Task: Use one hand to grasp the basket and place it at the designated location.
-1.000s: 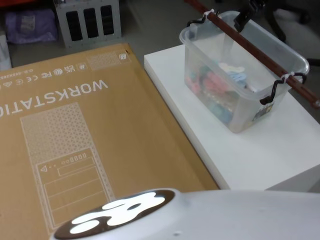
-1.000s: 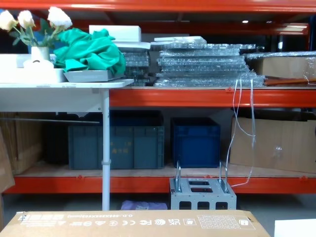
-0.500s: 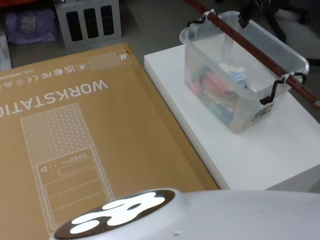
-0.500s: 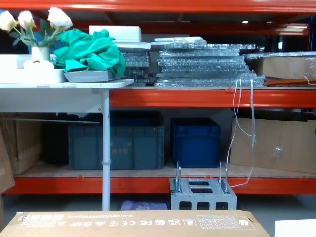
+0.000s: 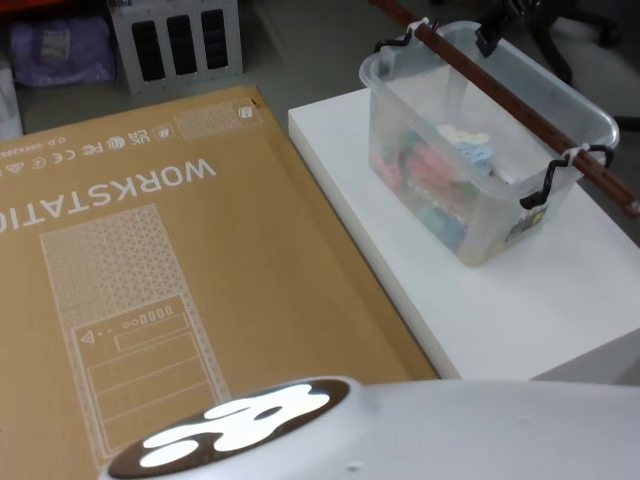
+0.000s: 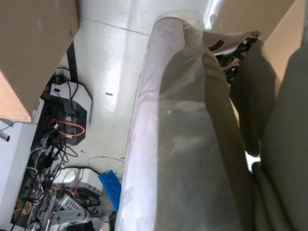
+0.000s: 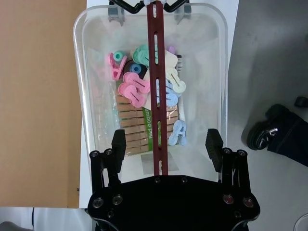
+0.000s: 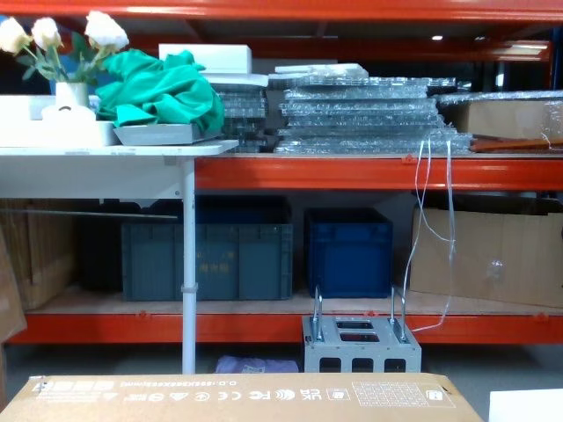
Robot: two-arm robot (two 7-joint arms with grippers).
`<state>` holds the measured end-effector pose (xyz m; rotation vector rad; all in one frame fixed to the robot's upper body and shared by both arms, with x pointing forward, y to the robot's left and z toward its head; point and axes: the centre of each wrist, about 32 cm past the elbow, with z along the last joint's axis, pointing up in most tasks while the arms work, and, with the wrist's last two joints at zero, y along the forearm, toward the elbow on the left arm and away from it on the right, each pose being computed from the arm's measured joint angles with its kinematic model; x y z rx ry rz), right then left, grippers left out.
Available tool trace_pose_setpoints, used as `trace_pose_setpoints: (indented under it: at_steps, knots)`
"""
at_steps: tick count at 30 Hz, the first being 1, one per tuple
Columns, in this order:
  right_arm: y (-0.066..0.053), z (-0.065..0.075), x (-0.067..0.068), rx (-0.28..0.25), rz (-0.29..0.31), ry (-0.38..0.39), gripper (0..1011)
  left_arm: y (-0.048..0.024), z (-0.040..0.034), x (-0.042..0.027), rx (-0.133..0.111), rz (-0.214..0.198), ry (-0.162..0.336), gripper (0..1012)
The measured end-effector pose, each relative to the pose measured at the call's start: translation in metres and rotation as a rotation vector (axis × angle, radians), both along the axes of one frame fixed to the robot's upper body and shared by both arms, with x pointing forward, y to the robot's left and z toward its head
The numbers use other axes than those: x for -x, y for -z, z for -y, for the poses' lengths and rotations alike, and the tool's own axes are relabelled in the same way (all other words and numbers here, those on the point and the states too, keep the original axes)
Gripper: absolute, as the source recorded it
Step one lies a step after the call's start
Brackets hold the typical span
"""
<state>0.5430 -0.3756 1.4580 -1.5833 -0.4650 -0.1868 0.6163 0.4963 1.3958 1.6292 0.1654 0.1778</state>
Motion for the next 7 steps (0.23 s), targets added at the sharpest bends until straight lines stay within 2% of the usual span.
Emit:
trace_pose_setpoints:
  at_steps: [7]
  knots:
    - [0.0001, 0.0000, -0.0002, 0.000, 0.000, -0.001, 1000, 0.0000, 0.0000, 0.0000, 0.000, 0.000, 0.000, 0]
